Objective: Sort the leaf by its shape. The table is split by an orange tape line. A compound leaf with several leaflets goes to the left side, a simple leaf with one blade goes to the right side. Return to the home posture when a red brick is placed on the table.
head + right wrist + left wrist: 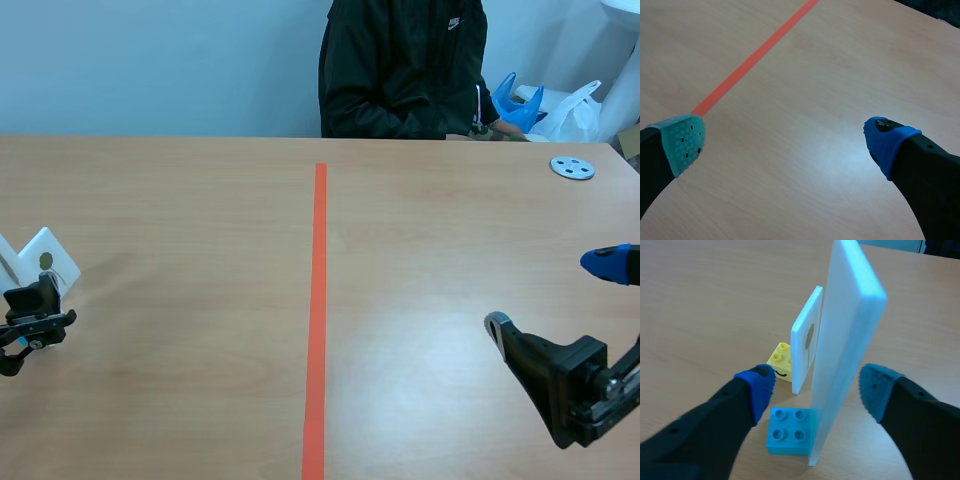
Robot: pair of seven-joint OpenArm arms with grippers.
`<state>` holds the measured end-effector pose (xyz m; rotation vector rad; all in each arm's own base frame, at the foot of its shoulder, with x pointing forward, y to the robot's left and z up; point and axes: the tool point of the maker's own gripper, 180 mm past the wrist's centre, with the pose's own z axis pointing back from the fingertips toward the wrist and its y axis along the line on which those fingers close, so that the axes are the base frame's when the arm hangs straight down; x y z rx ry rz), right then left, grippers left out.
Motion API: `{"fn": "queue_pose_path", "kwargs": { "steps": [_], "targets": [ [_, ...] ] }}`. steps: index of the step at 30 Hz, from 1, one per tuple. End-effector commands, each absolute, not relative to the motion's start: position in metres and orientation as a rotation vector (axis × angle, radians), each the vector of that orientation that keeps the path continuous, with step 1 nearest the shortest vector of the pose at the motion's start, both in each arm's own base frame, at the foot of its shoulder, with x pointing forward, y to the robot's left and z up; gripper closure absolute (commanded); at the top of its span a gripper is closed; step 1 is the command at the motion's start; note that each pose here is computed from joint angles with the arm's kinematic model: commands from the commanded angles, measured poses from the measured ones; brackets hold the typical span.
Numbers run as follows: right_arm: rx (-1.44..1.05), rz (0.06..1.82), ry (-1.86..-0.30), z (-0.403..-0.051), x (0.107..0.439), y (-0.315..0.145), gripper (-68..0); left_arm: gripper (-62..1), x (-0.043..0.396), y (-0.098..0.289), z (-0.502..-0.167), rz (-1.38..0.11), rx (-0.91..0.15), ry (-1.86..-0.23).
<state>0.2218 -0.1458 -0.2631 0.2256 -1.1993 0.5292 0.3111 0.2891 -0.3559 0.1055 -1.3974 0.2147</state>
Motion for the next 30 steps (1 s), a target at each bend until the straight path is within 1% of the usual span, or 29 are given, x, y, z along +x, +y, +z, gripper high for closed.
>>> {"fn": "queue_pose_path", "kwargs": {
  "steps": [1, 3, 6, 9, 11, 16, 18, 21, 26, 30],
  "targets": [
    [0.222, 0.525, -1.233, -0.254, 0.227, -0.147, -67.9, -48.4, 0.315, 0.297, -0.328, 0.208, 0.127, -1.478],
    [0.222, 0.525, -1.233, -0.254, 0.227, -0.147, -67.9, -52.6, 0.314, 0.297, -0.316, 0.196, 0.129, -1.508],
    [0.222, 0.525, -1.233, -0.254, 0.227, -0.147, -67.9, -56.4, 0.313, 0.295, -0.295, 0.177, 0.129, -1.559],
    [0.222, 0.525, -1.233, -0.254, 0.227, -0.147, -67.9, -60.3, 0.31, 0.286, -0.273, 0.133, 0.101, -1.606],
    [0.222, 0.525, -1.233, -0.254, 0.227, -0.147, -67.9, -61.4, 0.307, 0.276, -0.259, 0.092, 0.074, -1.631],
    [0.222, 0.525, -1.233, -0.254, 0.227, -0.147, -67.9, -62.3, 0.296, 0.242, -0.222, -0.026, -0.011, -1.694],
    [0.222, 0.525, -1.233, -0.254, 0.227, -0.147, -67.9, -62.3, 0.29, 0.225, -0.212, -0.075, -0.057, -1.688],
    [0.222, 0.525, -1.233, -0.254, 0.227, -0.147, -67.9, -62.3, 0.279, 0.196, -0.202, -0.165, -0.14, -1.645],
    [0.222, 0.525, -1.233, -0.254, 0.227, -0.147, -67.9, -62.3, 0.256, 0.153, -0.182, -0.296, -0.262, -1.619],
    [0.222, 0.525, -1.233, -0.254, 0.227, -0.147, -67.9, -62.3, 0.238, 0.127, -0.183, -0.382, -0.35, -1.549]
  ]
}}
